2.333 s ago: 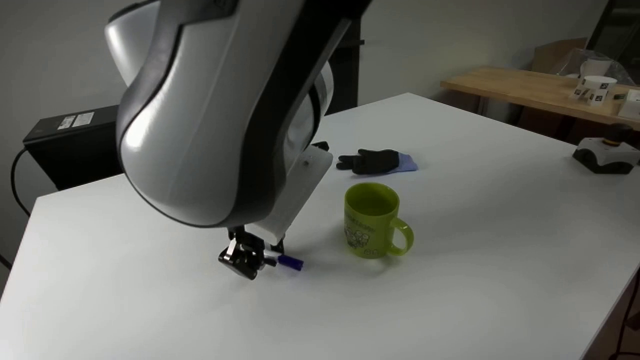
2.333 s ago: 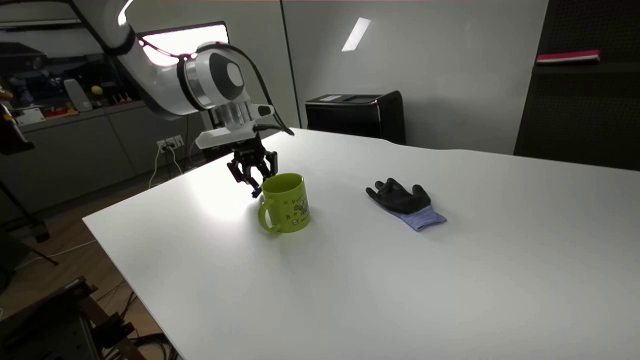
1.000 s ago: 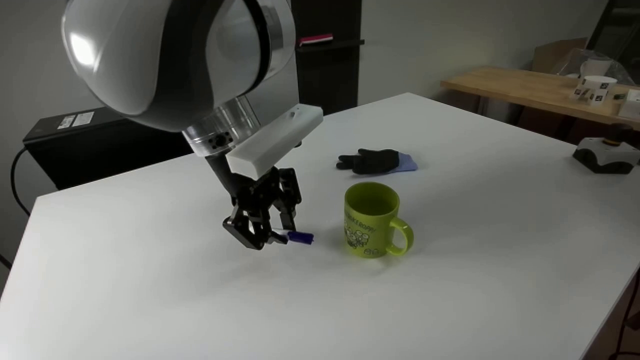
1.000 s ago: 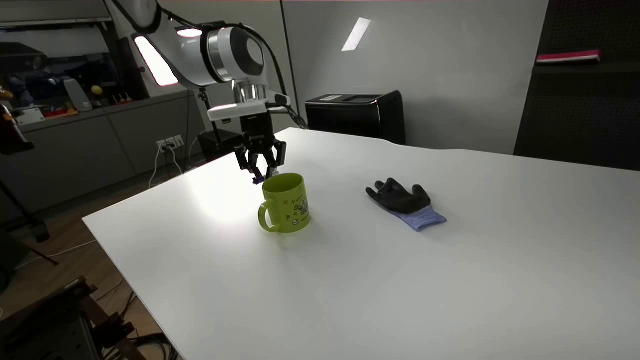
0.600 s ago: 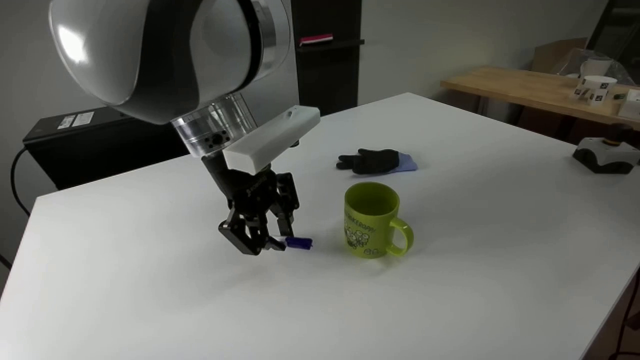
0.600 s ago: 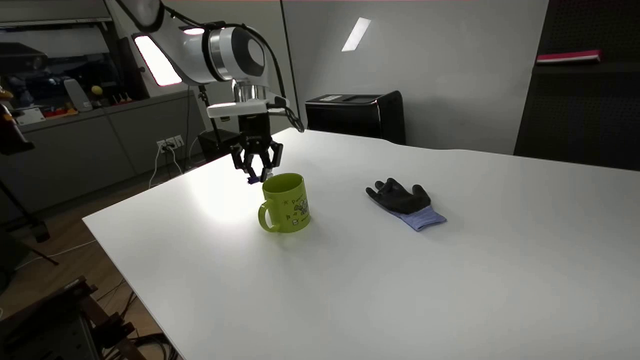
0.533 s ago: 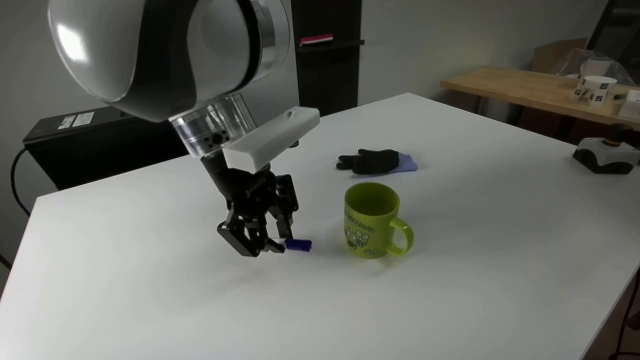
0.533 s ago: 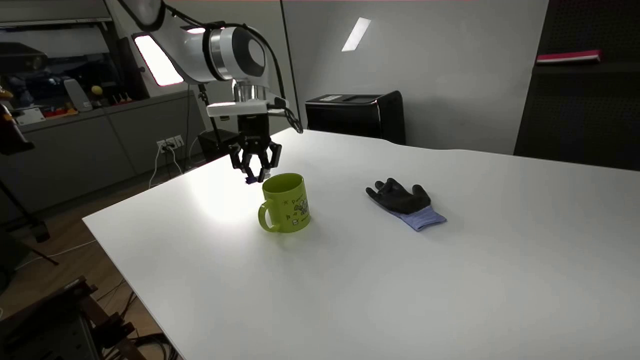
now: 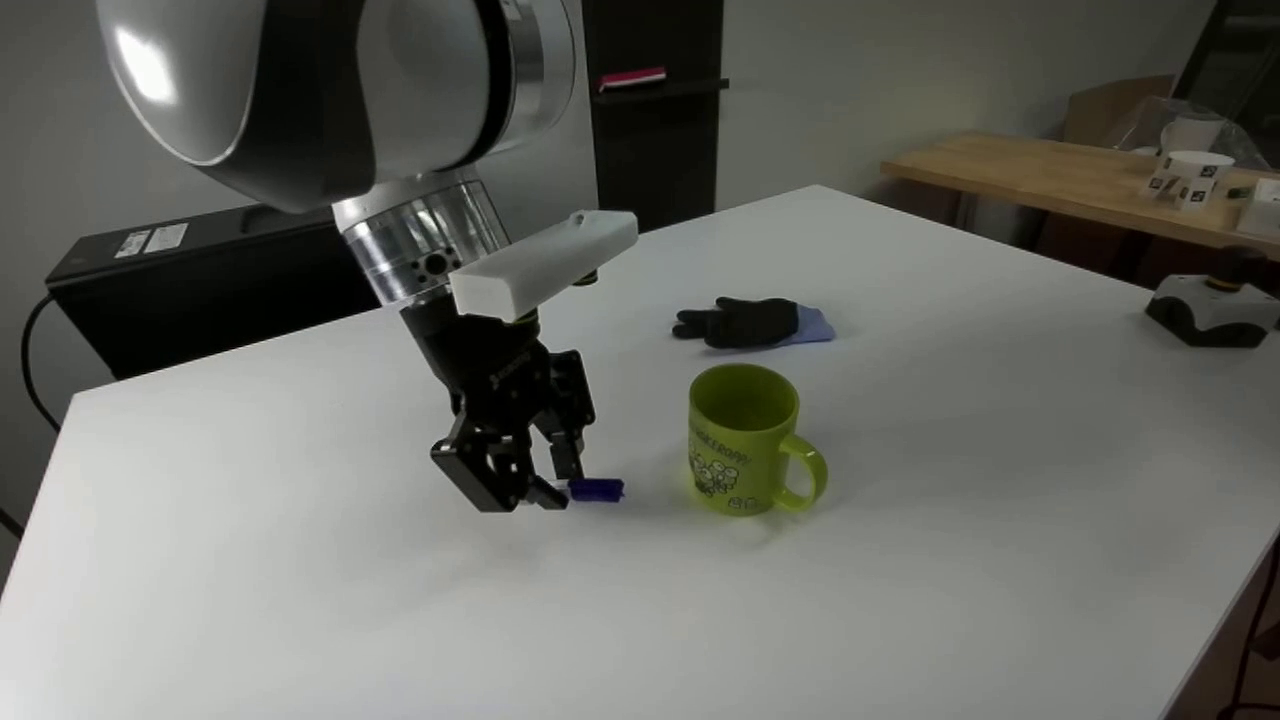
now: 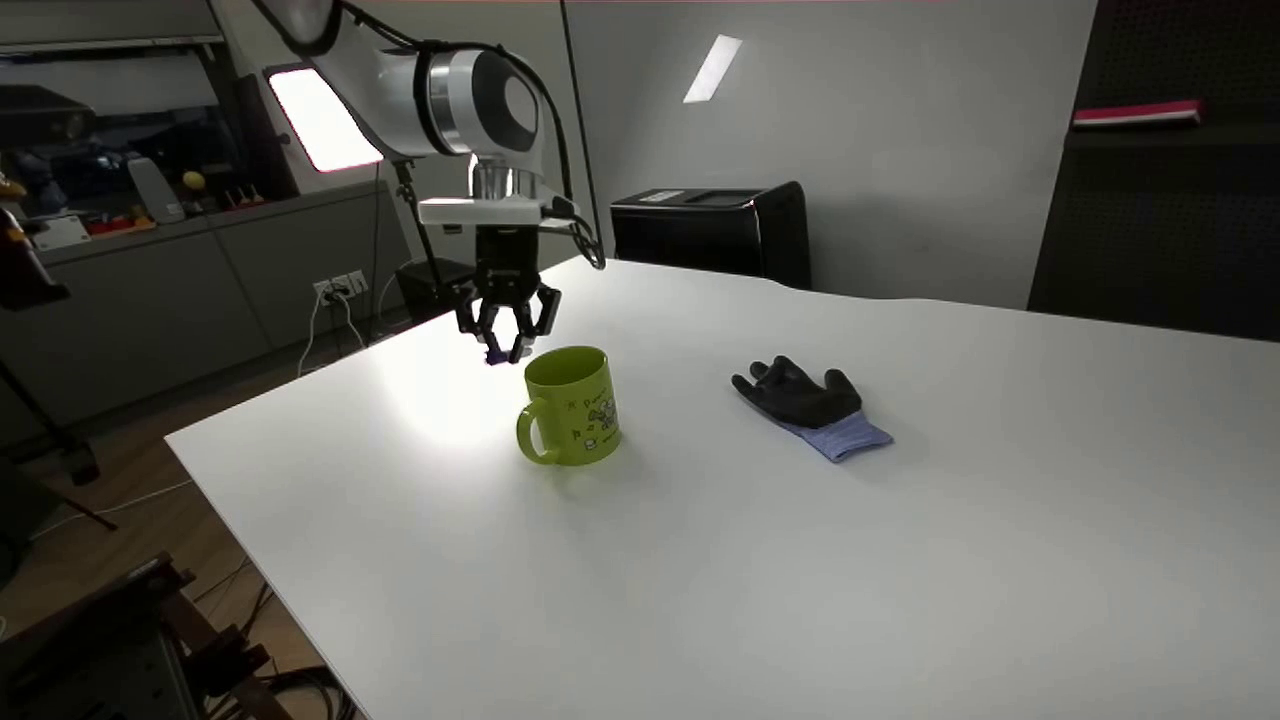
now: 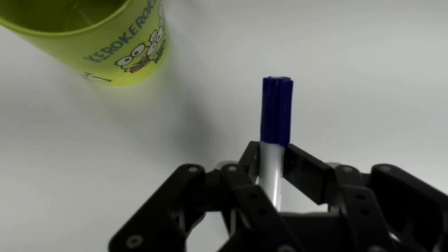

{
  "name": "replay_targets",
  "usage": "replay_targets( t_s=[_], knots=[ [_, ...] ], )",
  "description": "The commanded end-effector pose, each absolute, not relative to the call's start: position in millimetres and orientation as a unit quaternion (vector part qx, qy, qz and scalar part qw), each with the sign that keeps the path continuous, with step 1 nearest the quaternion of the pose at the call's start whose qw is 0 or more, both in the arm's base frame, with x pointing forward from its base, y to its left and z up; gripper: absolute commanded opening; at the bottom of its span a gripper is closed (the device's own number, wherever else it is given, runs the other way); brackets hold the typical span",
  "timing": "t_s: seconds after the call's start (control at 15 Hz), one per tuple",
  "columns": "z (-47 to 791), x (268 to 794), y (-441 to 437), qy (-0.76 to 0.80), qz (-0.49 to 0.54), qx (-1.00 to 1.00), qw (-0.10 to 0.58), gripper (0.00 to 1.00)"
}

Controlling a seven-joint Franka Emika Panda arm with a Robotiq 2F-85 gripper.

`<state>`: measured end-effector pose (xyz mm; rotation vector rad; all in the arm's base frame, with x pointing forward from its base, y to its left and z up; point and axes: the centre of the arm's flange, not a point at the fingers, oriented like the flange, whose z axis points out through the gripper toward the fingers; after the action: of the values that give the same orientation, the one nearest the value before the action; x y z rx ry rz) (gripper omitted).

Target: Pick the marker and put it in the cup

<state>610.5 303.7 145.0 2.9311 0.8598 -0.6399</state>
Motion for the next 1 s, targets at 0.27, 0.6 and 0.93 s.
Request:
replay_targets(
  t_s=[0.27, 0.6, 0.93],
  knots=[
    [223.9, 613.2, 286.1, 0.266, -0.145, 0.953, 0.028, 0.06],
    [245.3, 609.4, 282.5, 0.263, -0.145, 0.953, 0.029, 0.06],
    [247.9, 604.0, 273.5, 0.251, -0.163, 0.954, 0.036, 0.06]
  ],
)
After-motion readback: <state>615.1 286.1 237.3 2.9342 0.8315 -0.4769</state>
